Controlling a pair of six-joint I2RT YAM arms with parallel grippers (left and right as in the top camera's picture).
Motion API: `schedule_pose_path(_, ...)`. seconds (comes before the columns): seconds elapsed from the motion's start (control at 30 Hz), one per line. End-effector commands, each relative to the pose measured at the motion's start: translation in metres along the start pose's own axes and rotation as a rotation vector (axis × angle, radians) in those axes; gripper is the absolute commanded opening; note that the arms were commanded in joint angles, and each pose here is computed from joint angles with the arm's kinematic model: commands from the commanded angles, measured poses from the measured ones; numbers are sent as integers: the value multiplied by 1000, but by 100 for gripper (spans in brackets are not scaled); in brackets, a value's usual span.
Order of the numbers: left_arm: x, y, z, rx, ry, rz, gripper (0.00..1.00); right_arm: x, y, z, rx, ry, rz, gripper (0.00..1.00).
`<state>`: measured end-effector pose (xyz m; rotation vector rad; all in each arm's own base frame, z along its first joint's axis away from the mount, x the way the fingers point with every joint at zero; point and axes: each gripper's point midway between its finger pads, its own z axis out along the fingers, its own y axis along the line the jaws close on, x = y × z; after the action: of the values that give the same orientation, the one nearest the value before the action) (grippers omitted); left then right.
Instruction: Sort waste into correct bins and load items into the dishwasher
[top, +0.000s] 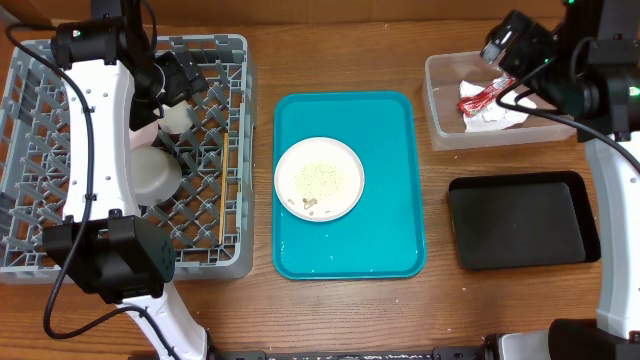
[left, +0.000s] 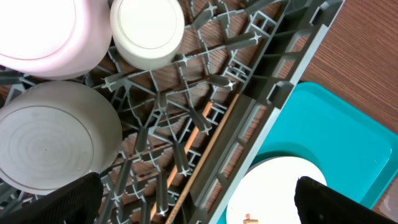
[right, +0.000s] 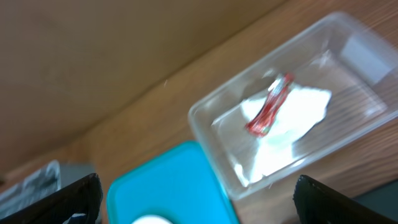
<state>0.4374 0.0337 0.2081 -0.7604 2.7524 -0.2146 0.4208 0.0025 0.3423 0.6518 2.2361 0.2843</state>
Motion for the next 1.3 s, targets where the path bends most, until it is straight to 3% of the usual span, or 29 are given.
schedule_pose_path(0.0, -1, -4, -13, 10, -35, 28, 100, -37, -38, -9, 96, -119, 60, 100)
schedule_pose_path(0.23, -1, -4, -13, 10, -35, 28, 100, -94, -143, -33, 302, -294, 228, 100)
schedule_pose_path(0.5, -1, -4, -13, 10, -35, 28, 100, -105, -237, -70, 519, -366, 368, 100)
schedule_pose_path(1.27, -26, -17, -16, 69, -132, -29, 100, -106, -250, -76, 540, -374, 392, 100)
